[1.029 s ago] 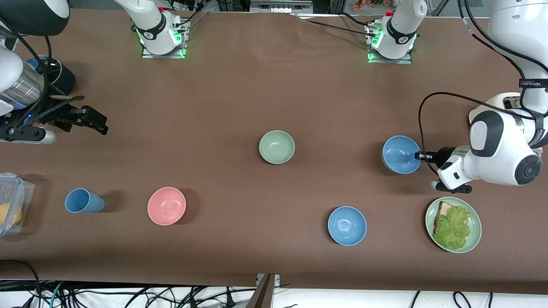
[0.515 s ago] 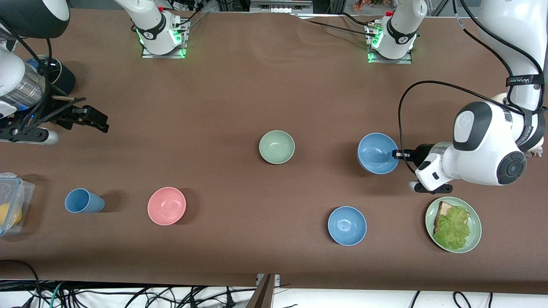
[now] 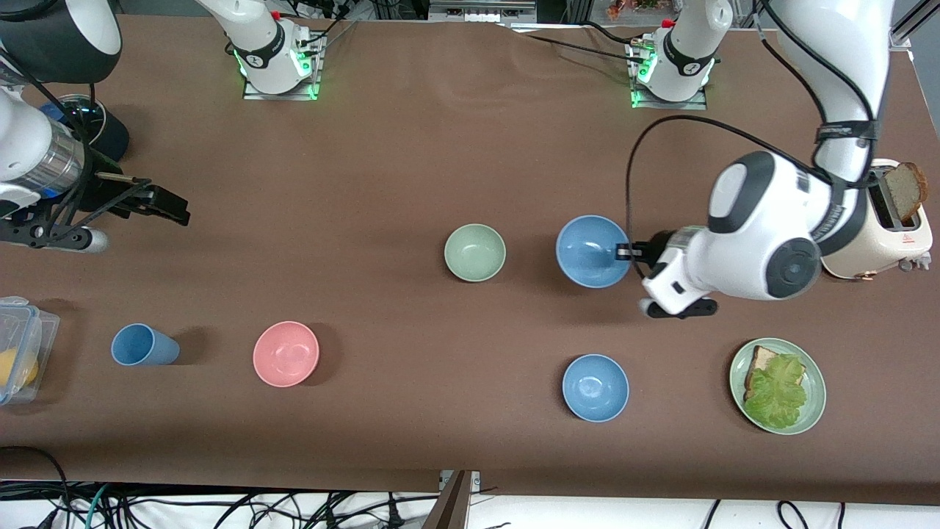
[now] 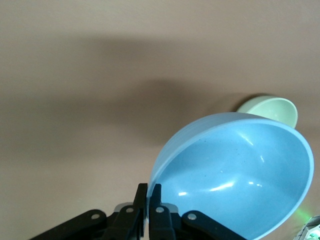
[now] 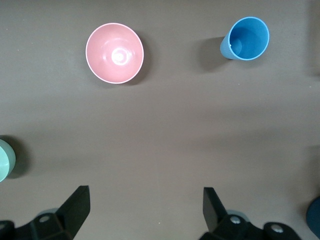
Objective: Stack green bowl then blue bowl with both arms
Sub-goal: 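Carry the blue bowl with the left gripper over the green bowl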
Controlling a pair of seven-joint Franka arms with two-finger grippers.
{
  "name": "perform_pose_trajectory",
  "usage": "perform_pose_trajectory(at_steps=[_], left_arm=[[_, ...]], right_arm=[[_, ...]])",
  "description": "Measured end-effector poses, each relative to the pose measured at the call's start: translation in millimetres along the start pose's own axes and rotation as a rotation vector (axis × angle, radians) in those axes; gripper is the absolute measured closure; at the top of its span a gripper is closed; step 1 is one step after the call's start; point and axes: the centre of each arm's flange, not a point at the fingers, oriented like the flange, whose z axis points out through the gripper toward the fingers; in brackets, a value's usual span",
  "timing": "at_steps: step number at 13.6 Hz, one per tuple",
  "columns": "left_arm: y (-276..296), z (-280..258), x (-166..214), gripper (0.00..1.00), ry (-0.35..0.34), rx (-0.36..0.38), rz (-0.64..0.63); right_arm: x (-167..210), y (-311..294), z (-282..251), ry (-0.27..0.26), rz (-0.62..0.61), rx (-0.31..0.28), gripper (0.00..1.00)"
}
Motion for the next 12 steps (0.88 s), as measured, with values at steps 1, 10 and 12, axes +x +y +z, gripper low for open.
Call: perform_pose_trajectory(at_steps=[1,10,12], left_arm=[[14,4,-5,0.95,-0.001,0.008,0.0],[49,25,-10,0.95,0.006,0.02,-0.023],[61,33,-13,0.95,0.006,0.025,-0.024]], right_arm=[[0,0,0,0.0,0.0,0.0,0.0],[-2,0,-2,0.001,0.001,0.0,0.0],[-2,0,-2,0.002,0.001,0.0,0.0]])
